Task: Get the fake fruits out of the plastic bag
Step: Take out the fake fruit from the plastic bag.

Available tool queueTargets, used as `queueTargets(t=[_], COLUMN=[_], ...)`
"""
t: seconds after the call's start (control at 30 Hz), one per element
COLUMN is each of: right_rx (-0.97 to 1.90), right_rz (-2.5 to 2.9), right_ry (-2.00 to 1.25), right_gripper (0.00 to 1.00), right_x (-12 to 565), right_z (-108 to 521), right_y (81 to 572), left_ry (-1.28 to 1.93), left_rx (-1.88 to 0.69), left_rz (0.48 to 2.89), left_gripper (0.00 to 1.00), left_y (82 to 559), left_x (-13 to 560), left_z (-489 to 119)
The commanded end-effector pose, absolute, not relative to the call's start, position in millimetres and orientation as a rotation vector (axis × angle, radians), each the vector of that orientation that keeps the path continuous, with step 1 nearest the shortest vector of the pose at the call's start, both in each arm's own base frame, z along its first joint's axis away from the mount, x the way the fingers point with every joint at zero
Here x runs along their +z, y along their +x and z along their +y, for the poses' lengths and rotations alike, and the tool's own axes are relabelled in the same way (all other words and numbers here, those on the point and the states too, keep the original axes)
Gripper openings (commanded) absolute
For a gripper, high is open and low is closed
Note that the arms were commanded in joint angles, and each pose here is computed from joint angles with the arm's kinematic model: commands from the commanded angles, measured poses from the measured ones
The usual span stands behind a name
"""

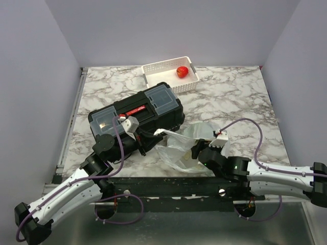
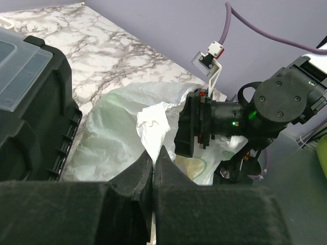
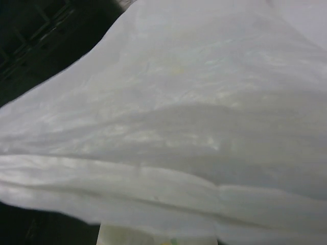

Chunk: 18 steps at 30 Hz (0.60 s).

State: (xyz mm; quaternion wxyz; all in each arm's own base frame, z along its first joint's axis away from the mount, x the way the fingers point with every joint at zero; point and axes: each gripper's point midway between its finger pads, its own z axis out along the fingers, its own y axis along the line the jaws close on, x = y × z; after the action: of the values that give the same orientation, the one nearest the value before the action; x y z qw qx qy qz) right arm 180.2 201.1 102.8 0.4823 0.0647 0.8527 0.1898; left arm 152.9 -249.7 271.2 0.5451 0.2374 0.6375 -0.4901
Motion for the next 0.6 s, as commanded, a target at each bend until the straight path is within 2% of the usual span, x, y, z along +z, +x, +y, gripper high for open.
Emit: queueTargets(t=[0.0, 0.17, 0.37, 0.57], right_rx=[0.191, 0.116, 0.072, -0.035], right_rz=[1.930, 1.952, 1.919, 1.906], right_ry=[0.366, 0.334, 0.446, 0.480], right_gripper=[0.71, 0.70, 0.91, 0.92], right_x=[112, 109, 103, 91], right_z=[150, 148, 138, 135], right_y=[201, 200, 206, 233], left_ry=[0.563, 0.549, 0.552, 0.558], left_rx=[-1.201, -1.193, -1.244, -1.223], left_rz=[1.443, 1.424, 1.417, 1.429], left_gripper=[0.00, 0.00, 0.00, 0.00], left_y=[148, 149, 146, 145], left_x=[285, 292, 289, 286], left_z=[-251, -248, -254, -251])
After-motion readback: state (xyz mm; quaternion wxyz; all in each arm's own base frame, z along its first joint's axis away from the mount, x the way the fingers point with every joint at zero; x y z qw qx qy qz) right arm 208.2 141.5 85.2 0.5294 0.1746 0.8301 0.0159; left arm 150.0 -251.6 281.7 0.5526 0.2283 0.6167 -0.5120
